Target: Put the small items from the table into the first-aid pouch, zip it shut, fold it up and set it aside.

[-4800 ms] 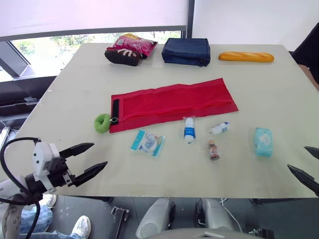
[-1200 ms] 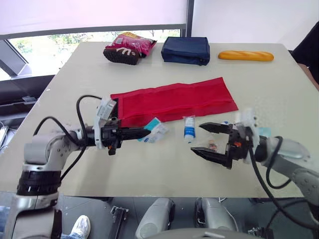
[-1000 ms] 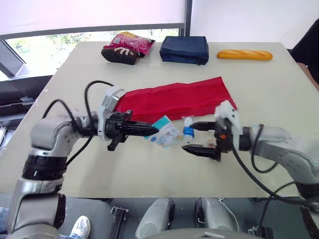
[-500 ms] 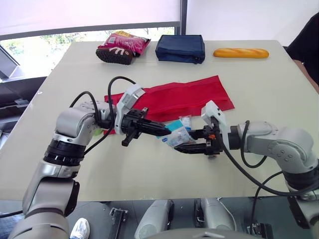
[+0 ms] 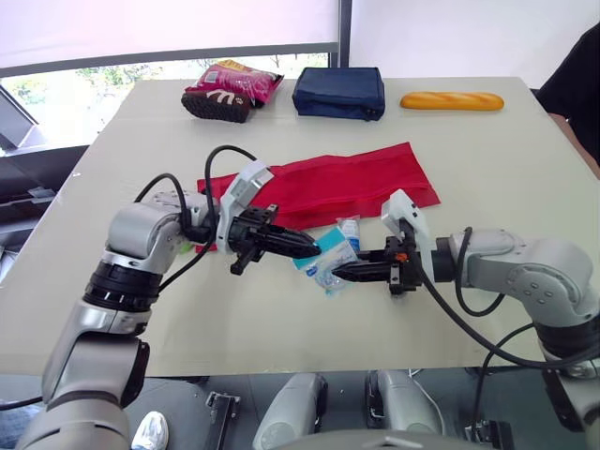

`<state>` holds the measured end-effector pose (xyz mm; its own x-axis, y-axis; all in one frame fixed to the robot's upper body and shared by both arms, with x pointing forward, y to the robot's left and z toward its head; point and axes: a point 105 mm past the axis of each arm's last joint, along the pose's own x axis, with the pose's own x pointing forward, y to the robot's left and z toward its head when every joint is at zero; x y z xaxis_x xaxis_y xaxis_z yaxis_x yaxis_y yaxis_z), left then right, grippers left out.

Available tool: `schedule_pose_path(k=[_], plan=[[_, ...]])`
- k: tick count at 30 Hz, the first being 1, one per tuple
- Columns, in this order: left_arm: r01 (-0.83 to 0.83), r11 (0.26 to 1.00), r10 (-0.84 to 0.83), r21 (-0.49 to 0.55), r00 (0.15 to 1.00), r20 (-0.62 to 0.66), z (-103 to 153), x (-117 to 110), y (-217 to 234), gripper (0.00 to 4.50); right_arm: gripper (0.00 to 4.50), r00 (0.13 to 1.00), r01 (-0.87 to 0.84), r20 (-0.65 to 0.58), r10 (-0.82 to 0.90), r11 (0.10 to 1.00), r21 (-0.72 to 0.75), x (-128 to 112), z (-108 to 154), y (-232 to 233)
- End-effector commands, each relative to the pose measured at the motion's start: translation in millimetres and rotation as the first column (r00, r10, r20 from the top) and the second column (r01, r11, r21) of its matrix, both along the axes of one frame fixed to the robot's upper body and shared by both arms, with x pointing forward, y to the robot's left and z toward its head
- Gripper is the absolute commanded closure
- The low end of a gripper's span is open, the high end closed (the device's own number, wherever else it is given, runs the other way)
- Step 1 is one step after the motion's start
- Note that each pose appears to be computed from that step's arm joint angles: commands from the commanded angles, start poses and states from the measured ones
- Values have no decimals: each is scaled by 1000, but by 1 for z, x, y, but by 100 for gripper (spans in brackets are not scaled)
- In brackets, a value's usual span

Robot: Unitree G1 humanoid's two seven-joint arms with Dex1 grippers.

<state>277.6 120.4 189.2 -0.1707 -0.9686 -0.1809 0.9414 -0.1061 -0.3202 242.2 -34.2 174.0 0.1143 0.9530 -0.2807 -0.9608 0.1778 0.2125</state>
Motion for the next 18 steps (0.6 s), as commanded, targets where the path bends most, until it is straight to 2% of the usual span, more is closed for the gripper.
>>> schedule_pose_path(k=[1, 2, 4, 5, 6, 9, 12, 15, 18], plan=[[-4, 1000, 4, -10, 999, 44, 7, 0, 3, 232, 445, 999, -15, 34, 14, 1000, 28, -4, 9, 2], [-9, 1000, 9, -10, 999, 47, 7, 1, 3, 205, 445, 999, -15, 32, 15, 999, 29, -4, 8, 2], [-18, 1000, 18, -10, 999, 52, 8, 2, 4, 117, 445, 1000, -13, 29, 12, 999, 29, -3, 7, 3], [-25, 1000, 26, -10, 998, 54, 8, 2, 5, 51, 445, 1000, -9, 28, 8, 1000, 29, -2, 7, 3], [-30, 1000, 30, -11, 998, 55, 8, 2, 6, 17, 445, 1000, -6, 28, 5, 1000, 28, -2, 7, 3], [-101, 995, 102, -10, 991, 91, 10, 7, 19, 6, 445, 999, 26, 19, -26, 999, 24, 1, 4, -1], [-268, 963, 261, 6, 942, 209, 9, 21, 40, 6, 445, 993, 120, 11, -120, 993, 21, 8, -3, -11], [-472, 879, 412, 64, 822, 393, -1, 41, 69, 6, 445, 982, 185, 17, -186, 981, 54, 8, -4, -20], [-666, 743, 540, 64, 654, 530, -8, 59, 102, 6, 445, 965, 249, 58, -256, 963, 101, 7, 0, -31]])
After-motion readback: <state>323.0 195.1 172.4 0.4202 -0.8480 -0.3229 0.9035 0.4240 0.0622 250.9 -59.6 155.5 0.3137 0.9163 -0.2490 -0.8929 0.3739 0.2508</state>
